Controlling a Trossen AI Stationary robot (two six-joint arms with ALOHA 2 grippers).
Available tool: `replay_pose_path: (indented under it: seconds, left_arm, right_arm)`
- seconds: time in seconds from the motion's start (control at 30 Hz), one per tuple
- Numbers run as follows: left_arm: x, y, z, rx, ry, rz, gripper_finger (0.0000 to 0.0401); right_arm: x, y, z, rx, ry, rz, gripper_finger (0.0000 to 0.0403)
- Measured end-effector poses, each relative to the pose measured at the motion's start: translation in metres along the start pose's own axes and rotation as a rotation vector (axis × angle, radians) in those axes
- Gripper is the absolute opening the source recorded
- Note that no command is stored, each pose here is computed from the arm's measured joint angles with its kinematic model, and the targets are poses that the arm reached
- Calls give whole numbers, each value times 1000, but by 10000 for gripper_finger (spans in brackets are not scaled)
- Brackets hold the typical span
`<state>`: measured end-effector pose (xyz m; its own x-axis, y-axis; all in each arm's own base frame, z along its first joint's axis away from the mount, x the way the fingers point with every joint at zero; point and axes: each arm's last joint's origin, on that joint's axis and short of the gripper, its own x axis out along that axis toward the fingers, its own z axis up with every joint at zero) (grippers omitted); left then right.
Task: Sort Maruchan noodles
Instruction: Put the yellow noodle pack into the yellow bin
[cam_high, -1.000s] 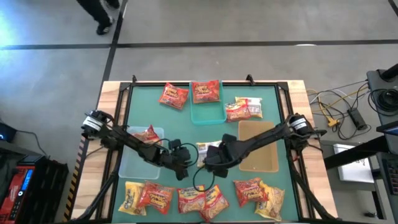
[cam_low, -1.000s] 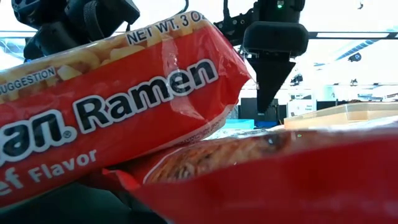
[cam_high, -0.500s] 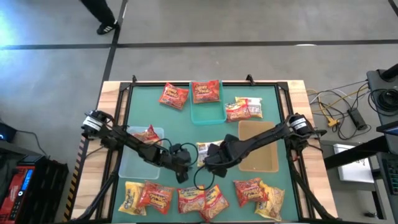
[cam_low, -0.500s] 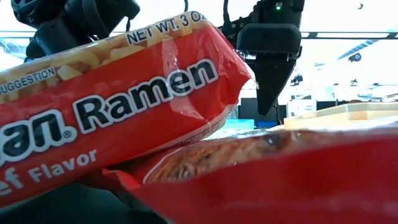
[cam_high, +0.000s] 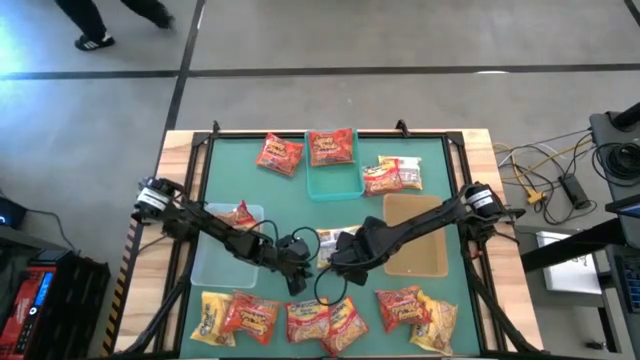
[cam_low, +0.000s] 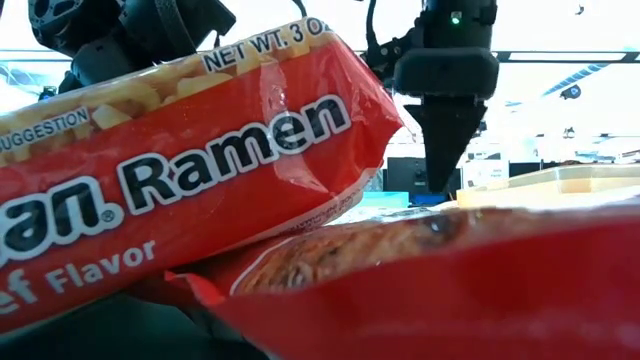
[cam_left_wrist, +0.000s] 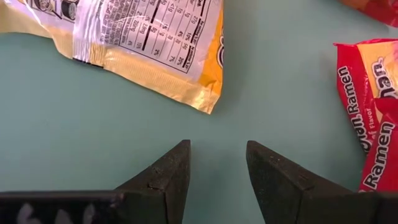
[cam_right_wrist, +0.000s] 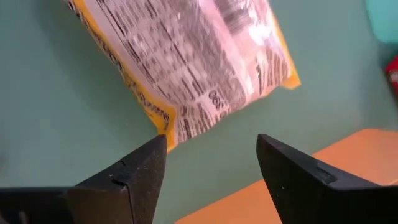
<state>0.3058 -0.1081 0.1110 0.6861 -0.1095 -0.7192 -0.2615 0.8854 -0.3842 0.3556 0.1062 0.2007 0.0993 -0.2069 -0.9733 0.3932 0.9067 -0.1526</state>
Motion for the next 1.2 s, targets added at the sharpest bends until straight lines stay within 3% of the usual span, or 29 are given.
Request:
replay_pose_path:
  seconds: [0.3, 0.43, 0.9, 1.03, 1.2]
  left_arm:
    - [0, 8, -3, -59, -83, -8, 142]
    - [0, 12, -3, -67, -148, 41, 142]
    - [9, 24, 7, -55, -271, 147, 142]
    - [15, 26, 6, -66, -266, 115, 142]
    - [14, 20, 8, -71, -235, -7, 142]
  right_arm:
    - [24, -6, -17, -29, 77, -63, 240]
    - [36, -9, -25, -36, 99, -85, 239]
    - [50, 0, -14, -56, -112, -16, 233]
    - [49, 5, -9, -77, -166, 22, 233]
    - [48, 7, -7, -77, -186, 42, 233]
